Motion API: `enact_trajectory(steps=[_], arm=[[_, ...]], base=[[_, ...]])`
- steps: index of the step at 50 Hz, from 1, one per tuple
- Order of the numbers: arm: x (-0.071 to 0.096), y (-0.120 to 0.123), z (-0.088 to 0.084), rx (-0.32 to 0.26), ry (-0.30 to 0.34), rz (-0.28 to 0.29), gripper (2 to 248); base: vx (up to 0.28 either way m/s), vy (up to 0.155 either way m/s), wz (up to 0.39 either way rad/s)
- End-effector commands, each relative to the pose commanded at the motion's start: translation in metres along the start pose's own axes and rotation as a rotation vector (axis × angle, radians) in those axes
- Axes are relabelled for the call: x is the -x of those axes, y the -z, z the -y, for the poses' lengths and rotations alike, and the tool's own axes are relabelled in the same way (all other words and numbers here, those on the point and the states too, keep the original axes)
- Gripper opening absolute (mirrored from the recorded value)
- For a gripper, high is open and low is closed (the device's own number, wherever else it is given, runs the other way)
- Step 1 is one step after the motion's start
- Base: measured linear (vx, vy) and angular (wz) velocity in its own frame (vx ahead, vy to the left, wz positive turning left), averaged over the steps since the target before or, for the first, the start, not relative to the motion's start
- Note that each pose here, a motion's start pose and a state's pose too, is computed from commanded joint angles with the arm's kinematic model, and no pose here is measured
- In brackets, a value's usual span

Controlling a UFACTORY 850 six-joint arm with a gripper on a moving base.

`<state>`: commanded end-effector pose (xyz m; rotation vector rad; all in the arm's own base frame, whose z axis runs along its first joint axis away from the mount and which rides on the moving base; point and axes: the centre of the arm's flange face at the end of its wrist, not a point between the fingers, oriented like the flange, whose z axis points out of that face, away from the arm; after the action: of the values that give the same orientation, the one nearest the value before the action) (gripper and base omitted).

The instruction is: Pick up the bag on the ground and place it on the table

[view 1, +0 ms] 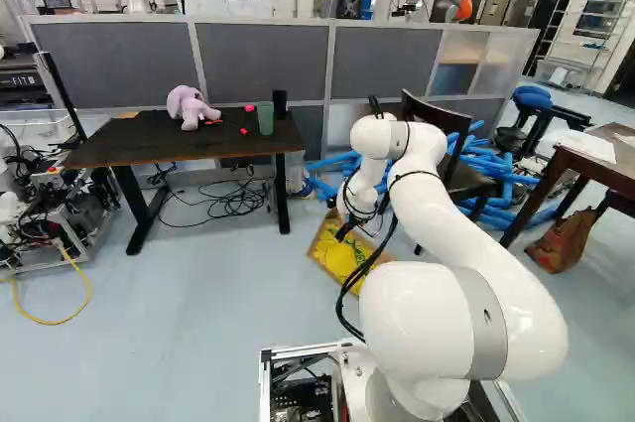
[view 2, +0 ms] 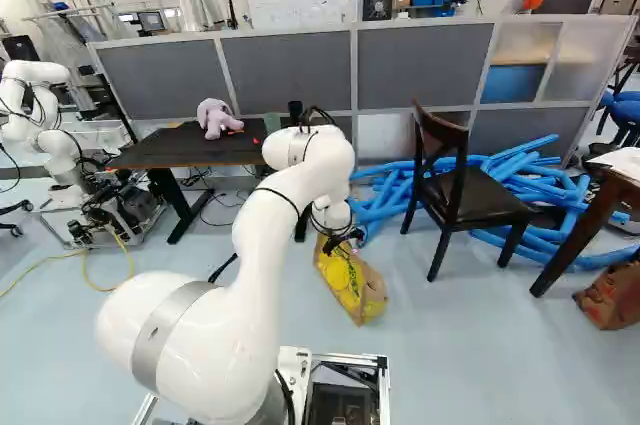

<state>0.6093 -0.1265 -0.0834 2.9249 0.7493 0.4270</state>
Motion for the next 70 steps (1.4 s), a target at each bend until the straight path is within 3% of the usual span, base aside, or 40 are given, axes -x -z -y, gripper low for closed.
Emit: enact_trajectory(steps=[41,61,62,66,67,70], arm=[[0.019,-0.059,0.007,-0.004,-0.002,0.009,247],[0.02,-0.063,0.008,-0.004,-0.002,0.009,244],[0.02,-0.063,0.008,-0.004,-0.002,0.009,208],[0.02,-0.063,0.008,-0.004,-0.002,0.009,208],[0.02,-0.063,0.008,-0.004,-0.002,0.009,171],[0.02,-0.063,0.008,-0.004,-0.002,0.009,171]], base=[[0.0,0.0,0.0],[0.0,0.0,0.0],[0.0,0.0,0.0],[0.0,0.0,0.0],[0.0,0.0,0.0],[0.0,0.0,0.0]])
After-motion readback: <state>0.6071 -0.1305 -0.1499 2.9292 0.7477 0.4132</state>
